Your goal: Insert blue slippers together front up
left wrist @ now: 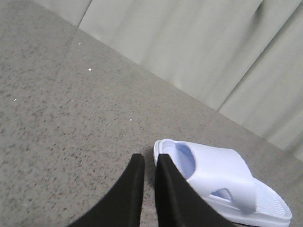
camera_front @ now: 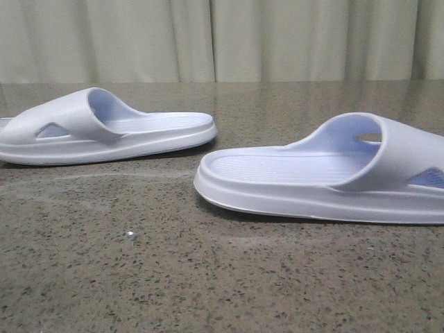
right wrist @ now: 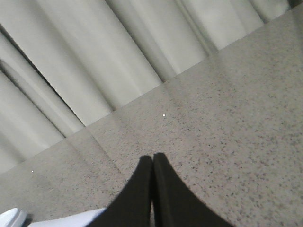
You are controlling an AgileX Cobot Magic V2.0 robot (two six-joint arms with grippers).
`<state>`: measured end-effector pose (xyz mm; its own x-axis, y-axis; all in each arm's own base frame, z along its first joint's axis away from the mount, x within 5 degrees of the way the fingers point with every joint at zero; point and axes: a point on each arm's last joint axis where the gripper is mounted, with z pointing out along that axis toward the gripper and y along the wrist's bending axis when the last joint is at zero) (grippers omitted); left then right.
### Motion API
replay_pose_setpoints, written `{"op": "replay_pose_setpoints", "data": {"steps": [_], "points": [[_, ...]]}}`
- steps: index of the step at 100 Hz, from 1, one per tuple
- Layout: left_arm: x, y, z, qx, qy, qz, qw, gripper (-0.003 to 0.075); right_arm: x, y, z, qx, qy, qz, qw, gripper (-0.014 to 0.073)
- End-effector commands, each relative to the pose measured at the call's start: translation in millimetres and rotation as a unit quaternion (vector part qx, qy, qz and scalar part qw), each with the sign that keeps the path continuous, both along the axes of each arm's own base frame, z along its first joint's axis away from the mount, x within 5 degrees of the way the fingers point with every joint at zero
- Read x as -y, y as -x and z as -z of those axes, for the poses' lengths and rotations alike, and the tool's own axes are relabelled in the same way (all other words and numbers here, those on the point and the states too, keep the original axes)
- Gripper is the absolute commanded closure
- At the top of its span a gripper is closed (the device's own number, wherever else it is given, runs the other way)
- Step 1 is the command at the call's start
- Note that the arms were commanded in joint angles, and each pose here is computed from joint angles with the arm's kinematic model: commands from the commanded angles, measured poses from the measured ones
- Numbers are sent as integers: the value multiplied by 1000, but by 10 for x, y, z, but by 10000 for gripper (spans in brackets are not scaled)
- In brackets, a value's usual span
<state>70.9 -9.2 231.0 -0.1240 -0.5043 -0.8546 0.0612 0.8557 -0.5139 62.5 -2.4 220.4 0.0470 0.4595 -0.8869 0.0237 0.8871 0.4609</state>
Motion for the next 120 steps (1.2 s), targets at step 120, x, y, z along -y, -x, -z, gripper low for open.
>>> {"op": "replay_pose_setpoints", "data": {"steps": [120], "points": [[267, -1080, -918, -212, -138, 154, 955, 420, -114, -1116, -711, -366, 94, -167, 911, 420]]}}
